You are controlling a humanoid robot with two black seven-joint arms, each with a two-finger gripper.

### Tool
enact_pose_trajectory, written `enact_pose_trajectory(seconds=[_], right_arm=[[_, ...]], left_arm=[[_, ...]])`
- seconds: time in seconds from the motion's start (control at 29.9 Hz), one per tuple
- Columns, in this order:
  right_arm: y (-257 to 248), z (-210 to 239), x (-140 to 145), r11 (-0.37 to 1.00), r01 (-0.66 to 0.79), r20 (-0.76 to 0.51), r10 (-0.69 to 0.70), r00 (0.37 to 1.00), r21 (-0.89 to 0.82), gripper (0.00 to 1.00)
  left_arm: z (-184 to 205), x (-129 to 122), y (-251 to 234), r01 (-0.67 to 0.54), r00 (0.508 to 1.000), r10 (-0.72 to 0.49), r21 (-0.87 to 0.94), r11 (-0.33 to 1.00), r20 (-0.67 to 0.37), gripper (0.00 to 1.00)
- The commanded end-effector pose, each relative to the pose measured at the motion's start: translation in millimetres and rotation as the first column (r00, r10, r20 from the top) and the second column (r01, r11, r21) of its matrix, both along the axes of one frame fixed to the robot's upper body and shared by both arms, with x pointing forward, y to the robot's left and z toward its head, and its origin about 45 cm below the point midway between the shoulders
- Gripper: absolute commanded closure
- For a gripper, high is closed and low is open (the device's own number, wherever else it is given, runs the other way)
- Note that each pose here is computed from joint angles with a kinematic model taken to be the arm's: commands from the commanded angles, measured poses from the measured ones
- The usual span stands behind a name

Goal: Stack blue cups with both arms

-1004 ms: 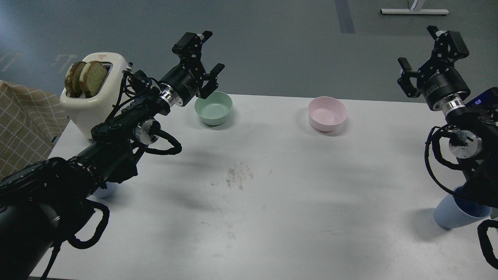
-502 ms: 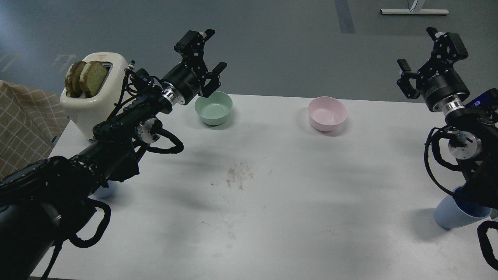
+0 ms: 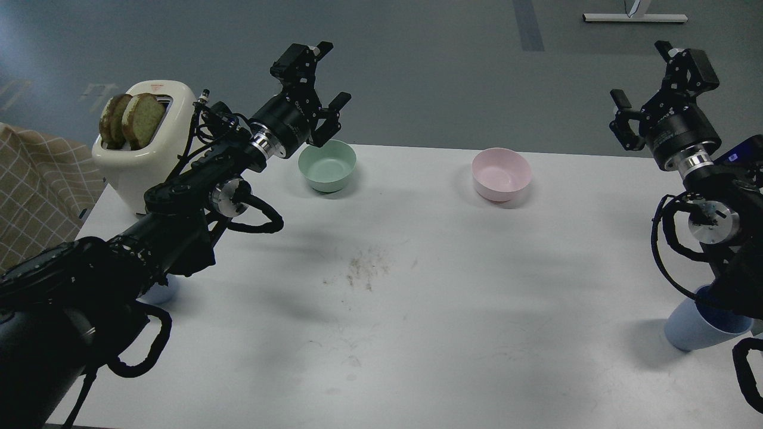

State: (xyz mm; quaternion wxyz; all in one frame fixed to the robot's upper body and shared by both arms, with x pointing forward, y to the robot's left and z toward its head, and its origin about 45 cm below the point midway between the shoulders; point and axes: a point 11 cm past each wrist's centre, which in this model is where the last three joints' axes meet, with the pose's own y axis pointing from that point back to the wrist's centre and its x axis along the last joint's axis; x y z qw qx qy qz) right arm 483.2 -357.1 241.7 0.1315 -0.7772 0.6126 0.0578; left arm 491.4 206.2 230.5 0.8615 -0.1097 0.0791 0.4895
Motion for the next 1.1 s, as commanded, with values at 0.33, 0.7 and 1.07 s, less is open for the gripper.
enact_pose_trajectory(seconds=[0.33, 0.7, 1.07], right_arm=[[-2, 3, 1, 1.0, 0.002, 0.006, -0.002, 1.0, -0.004, 0.0], [-2, 7, 2, 1.0, 0.0, 0.012, 0.0, 1.0, -0.005, 0.0], [1, 8, 2, 1.0, -0.007, 0.016, 0.007, 1.0, -0.003, 0.0]], left_arm=[[74, 2, 18, 0.123, 0.962, -0.195, 0.334, 0.934, 0.192, 0.02], [143, -83, 112, 0.056, 0.833, -0.52, 0.906, 0.42, 0.189, 0.02], [93, -183, 225, 0.197, 0.866, -0.448, 0.975, -0.101, -0.221, 0.02]])
